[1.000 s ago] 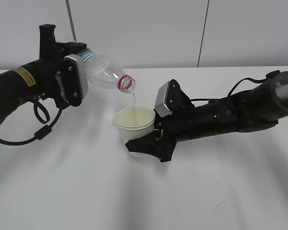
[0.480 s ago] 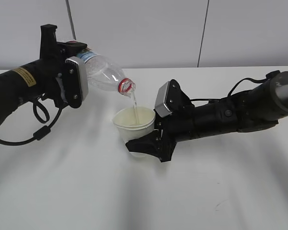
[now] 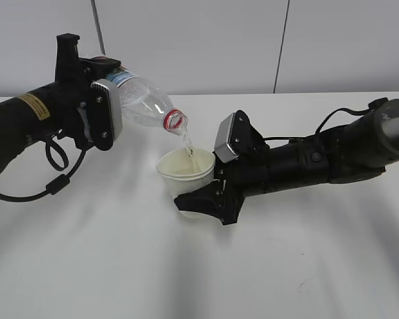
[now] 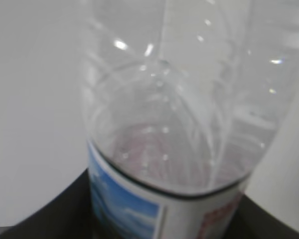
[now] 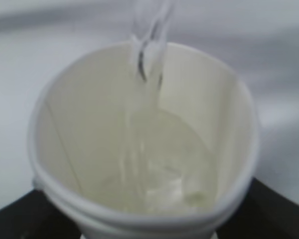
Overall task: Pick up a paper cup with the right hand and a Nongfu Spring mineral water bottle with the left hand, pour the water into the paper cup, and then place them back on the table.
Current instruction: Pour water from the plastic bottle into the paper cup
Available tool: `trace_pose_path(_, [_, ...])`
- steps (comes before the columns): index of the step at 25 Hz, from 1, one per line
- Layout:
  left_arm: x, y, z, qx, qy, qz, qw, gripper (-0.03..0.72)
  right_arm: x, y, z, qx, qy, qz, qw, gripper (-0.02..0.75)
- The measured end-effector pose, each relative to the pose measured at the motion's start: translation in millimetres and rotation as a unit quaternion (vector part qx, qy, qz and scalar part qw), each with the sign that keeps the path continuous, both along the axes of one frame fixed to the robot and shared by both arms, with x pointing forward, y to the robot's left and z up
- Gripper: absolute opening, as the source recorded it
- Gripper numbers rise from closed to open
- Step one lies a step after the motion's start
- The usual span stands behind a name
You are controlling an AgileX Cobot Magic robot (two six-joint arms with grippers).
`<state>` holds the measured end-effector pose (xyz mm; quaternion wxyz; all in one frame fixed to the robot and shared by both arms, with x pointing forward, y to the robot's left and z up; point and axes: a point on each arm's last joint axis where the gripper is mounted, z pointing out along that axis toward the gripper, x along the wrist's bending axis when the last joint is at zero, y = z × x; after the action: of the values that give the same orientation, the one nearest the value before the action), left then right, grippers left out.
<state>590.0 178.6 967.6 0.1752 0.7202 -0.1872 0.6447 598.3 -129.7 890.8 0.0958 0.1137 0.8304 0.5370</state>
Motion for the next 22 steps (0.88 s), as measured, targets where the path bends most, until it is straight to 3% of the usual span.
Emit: trace_pose_path(22, [-0.1,-0.1,0.1,0.012,-0.007,-0.002,1.0,0.377,0.1,-0.2,-0.3,-0.002,0.0,-0.001,1.0,0.504])
